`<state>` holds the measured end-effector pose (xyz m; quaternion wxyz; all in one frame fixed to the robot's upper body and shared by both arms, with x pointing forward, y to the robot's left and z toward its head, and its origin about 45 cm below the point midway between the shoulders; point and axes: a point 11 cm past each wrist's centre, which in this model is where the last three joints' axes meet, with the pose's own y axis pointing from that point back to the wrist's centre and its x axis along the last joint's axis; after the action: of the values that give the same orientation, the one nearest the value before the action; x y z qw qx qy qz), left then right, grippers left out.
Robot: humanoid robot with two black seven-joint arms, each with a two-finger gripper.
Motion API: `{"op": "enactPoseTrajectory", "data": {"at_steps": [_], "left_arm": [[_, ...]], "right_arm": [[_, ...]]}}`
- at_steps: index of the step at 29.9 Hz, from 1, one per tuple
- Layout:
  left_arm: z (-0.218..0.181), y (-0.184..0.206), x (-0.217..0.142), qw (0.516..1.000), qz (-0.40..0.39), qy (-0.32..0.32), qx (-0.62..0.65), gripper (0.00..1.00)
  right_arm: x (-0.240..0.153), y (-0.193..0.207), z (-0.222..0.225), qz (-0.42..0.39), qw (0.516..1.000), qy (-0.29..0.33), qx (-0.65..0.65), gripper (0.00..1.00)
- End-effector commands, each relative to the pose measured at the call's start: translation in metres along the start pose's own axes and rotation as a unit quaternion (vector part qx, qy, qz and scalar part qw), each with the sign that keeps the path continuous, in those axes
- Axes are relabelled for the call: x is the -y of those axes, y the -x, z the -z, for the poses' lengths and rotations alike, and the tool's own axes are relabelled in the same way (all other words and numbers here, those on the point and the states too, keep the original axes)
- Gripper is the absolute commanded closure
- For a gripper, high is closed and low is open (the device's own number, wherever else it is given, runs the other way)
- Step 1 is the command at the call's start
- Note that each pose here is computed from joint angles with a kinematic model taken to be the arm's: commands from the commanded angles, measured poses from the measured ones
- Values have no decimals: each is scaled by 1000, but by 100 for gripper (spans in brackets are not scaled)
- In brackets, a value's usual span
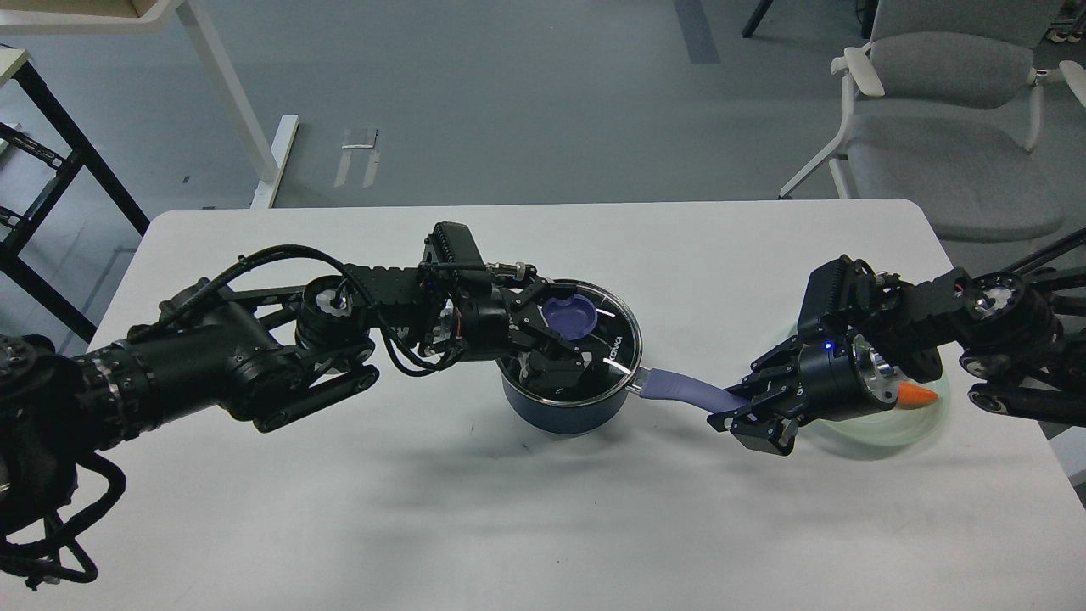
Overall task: Open pot lid
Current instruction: 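Grasp the lid knob with the left gripper and lift the lid off, then lower the glass lid onto the table beside the pot and release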
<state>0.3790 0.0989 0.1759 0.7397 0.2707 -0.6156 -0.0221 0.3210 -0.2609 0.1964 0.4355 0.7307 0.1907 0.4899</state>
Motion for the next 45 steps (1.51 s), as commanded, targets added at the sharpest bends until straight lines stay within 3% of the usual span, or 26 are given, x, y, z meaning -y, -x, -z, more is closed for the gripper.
{"op": "enactPoseTrajectory", "data": {"at_steps": [1,5,14,24,36,45], "left_arm": [[0,-1,0,1000,-1,0,1,35],[0,-2,0,1000,-4,0,4,66],[-1,-25,-5,999,-26,9,21,66],[41,-32,-83,998,-36,-59,1,65],[50,55,-185,987,-42,-150,-38,64],[31,116,-210,985,-11,-164,-44,63]], "right_arm": [[0,0,0,-1,1000,0,0,75],[0,0,0,-1,1000,0,0,75],[1,2,1,0,1000,-1,3,75],[1,5,0,1,1000,-1,6,75],[1,5,0,-1,1000,0,6,75],[1,3,0,-2,1000,0,5,75]]}}
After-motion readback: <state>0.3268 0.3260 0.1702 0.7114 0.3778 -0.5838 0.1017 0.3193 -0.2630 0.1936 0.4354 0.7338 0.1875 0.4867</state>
